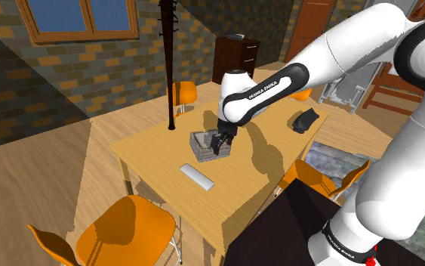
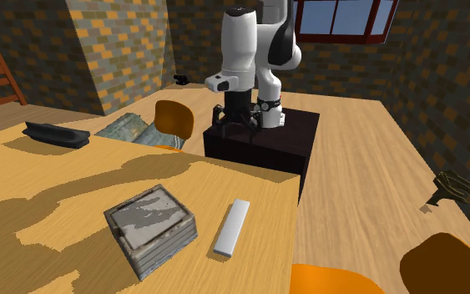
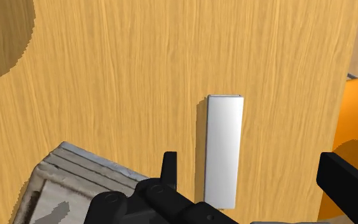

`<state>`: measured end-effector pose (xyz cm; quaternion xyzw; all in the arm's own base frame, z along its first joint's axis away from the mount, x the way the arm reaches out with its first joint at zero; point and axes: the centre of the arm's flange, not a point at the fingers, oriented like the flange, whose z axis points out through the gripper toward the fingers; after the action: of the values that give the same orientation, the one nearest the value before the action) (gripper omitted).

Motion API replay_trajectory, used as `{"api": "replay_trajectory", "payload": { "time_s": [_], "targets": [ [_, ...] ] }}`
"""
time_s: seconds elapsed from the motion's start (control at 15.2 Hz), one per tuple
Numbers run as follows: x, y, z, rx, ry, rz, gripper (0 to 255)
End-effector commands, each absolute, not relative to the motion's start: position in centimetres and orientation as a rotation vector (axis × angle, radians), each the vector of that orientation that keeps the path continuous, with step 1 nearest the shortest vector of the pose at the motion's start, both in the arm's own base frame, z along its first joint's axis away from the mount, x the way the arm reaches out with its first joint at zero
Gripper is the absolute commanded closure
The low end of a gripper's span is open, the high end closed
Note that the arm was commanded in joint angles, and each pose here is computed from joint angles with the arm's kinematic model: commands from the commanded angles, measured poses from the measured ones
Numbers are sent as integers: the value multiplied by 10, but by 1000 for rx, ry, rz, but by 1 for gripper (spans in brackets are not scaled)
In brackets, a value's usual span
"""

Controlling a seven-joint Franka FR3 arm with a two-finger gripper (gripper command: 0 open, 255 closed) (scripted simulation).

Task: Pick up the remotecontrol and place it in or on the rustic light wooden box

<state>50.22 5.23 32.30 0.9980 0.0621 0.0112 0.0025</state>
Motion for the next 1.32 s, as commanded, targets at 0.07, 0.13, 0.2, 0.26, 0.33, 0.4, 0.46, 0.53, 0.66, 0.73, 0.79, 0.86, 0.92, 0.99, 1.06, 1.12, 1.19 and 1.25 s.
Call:
{"api": "replay_trajectory", "payload": {
  "time_s": [0.07, 0.13, 0.2, 0.26, 0.33, 0.4, 0.46, 0.53, 0.66, 0.73, 0.79, 0.86, 0.92, 0.99, 1.06, 1.12, 1.19, 1.25],
  "targets": [
    [523, 60, 287, 3130, 192, 26, 0],
    [530, 62, 276, 3130, 192, 23, 0],
    [537, 65, 265, 3129, 191, 19, 0],
    [544, 67, 254, 3129, 190, 16, 0],
    [551, 70, 243, 3129, 190, 12, 0],
    [557, 72, 232, 3129, 189, 9, 0],
    [564, 75, 220, 3128, 188, 6, 0],
    [571, 77, 209, 3128, 188, 2, 0],
    [585, 82, 187, 3127, 186, -5, 0],
    [592, 84, 175, 3127, 186, -8, 0],
    [599, 87, 164, 3127, 185, -11, 0],
    [605, 89, 153, 3126, 184, -15, 0],
    [612, 92, 141, 3126, 184, -18, 0],
    [619, 94, 130, 3126, 183, -22, 0],
    [624, 96, 121, 3126, 182, -24, 0],
    [624, 96, 116, 3126, 182, -24, 0],
    [624, 96, 110, 3126, 182, -24, 0],
    [624, 96, 105, 3126, 182, -24, 0]
  ]
}}
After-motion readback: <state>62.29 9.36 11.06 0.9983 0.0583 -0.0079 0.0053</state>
